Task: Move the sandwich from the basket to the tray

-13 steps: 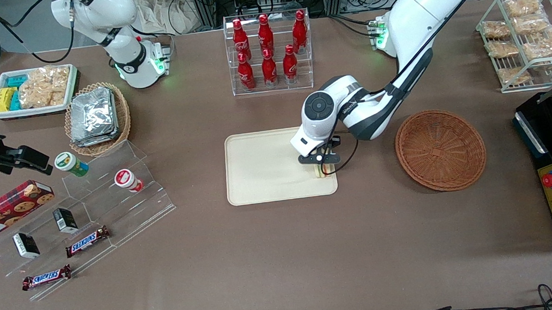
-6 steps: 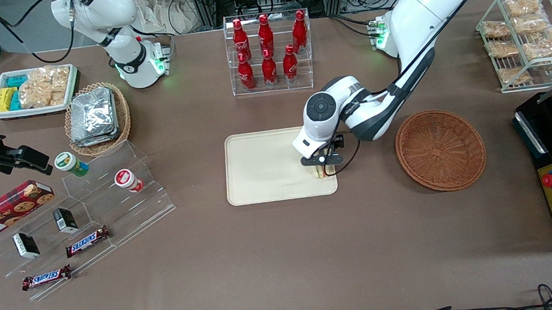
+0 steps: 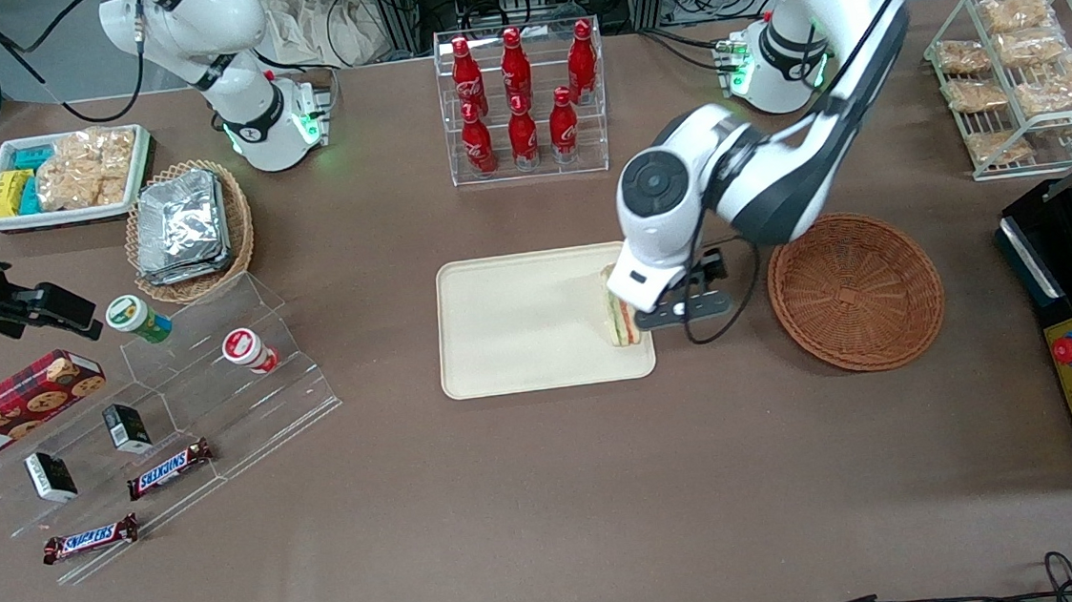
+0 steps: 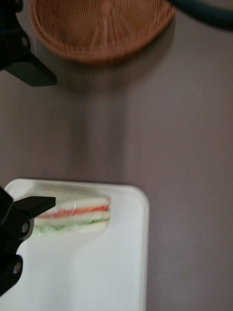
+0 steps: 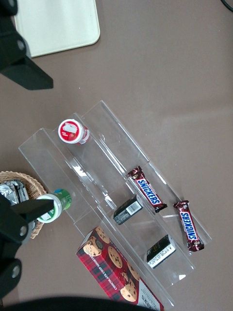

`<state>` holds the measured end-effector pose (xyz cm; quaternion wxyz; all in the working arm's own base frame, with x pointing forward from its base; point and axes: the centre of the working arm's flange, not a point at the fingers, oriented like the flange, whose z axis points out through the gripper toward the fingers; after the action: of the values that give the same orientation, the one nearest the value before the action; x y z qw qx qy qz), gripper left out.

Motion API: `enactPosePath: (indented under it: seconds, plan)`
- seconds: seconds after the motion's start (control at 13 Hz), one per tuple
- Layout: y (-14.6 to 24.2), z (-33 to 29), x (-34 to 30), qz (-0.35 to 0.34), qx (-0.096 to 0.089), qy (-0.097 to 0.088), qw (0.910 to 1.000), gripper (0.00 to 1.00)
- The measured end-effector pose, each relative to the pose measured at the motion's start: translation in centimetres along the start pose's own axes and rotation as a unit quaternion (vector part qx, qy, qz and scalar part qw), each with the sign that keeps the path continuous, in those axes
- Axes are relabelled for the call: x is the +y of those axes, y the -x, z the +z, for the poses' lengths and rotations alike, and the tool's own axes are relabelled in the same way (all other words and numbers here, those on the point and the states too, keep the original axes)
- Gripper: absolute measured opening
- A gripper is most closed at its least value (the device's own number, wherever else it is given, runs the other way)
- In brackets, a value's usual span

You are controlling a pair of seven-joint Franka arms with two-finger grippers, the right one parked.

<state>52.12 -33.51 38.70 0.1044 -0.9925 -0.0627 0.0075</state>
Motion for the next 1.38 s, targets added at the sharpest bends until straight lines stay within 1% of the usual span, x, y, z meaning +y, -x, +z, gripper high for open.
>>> enactPosePath:
  seconds: [0.08, 0.15, 0.23, 0.31, 0.46, 0.62, 0.69, 0.85, 1.08, 1.15, 1.23, 1.38]
  plan:
    - [-1.1, -3.1, -2.8, -0.027, 0.002, 0.009, 0.9996, 1.0]
    - [-2.4, -5.6, -6.1, -0.044, 0.002, 0.025, 0.9987, 1.0]
    - [-3.8, -7.5, -10.6, -0.049, -0.003, 0.039, 0.998, 1.0]
    - [-5.0, -8.8, -15.3, -0.048, -0.01, 0.049, 0.9976, 1.0]
    - [-6.9, -9.7, -24.8, -0.05, -0.017, 0.055, 0.9971, 1.0]
    - [-7.6, -9.6, -31.8, -0.05, -0.023, 0.057, 0.9968, 1.0]
    - [-7.5, -9.7, -33.7, -0.049, -0.027, 0.058, 0.9968, 1.0]
    - [-7.0, -10.6, -34.5, -0.037, -0.019, 0.06, 0.9973, 1.0]
    - [-6.5, -11.9, -33.7, -0.014, -0.01, 0.082, 0.9965, 1.0]
    - [-6.5, -12.3, -33.6, 0.005, -0.006, 0.085, 0.9964, 1.0]
    - [-6.6, -12.5, -33.7, 0.021, -0.002, 0.086, 0.9961, 1.0]
    - [-6.6, -12.7, -33.7, 0.032, 0.001, 0.087, 0.9957, 1.0]
